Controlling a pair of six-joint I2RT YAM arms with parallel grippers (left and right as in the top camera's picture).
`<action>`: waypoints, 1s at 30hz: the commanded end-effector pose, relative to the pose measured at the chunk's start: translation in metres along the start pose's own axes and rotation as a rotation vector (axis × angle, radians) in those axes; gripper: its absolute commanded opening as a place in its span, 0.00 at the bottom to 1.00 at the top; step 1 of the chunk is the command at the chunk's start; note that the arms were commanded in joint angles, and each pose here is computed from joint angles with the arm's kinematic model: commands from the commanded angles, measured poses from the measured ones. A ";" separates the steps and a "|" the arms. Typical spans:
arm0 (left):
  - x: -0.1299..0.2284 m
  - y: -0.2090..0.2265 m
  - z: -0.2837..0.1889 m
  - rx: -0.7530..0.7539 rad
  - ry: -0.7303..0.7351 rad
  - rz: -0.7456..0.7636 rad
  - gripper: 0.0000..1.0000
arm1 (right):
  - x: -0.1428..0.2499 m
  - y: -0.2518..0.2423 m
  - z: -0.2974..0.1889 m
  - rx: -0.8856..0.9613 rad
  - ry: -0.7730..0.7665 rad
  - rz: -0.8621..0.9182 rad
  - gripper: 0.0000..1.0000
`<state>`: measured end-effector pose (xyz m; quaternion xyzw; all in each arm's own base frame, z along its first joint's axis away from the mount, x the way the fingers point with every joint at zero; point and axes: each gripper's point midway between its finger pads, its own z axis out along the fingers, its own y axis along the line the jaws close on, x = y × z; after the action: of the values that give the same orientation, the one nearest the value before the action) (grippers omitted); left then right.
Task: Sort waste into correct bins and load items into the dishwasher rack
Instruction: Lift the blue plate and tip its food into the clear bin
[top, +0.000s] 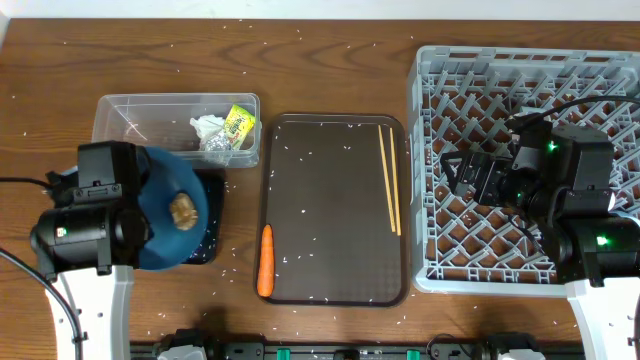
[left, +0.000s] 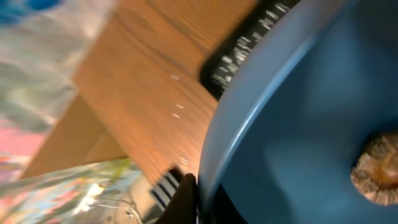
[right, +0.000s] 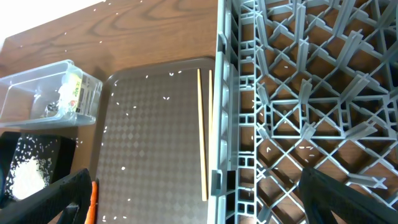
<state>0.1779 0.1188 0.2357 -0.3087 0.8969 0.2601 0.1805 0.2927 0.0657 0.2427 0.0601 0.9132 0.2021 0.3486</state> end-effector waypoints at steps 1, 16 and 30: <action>-0.021 0.034 -0.006 -0.190 -0.111 -0.118 0.06 | -0.003 -0.001 -0.001 -0.001 -0.007 0.019 0.99; -0.054 0.031 0.023 -0.515 -0.108 0.068 0.06 | -0.005 -0.003 -0.001 0.010 -0.017 0.017 0.99; -0.082 -0.013 0.023 -0.668 -0.238 0.312 0.06 | 0.002 -0.005 -0.001 0.018 0.011 0.025 0.99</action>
<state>0.2414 0.1585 0.2294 -0.1867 0.8081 0.5498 0.0987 0.2900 0.0649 0.2396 0.0625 0.9165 0.1993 0.3413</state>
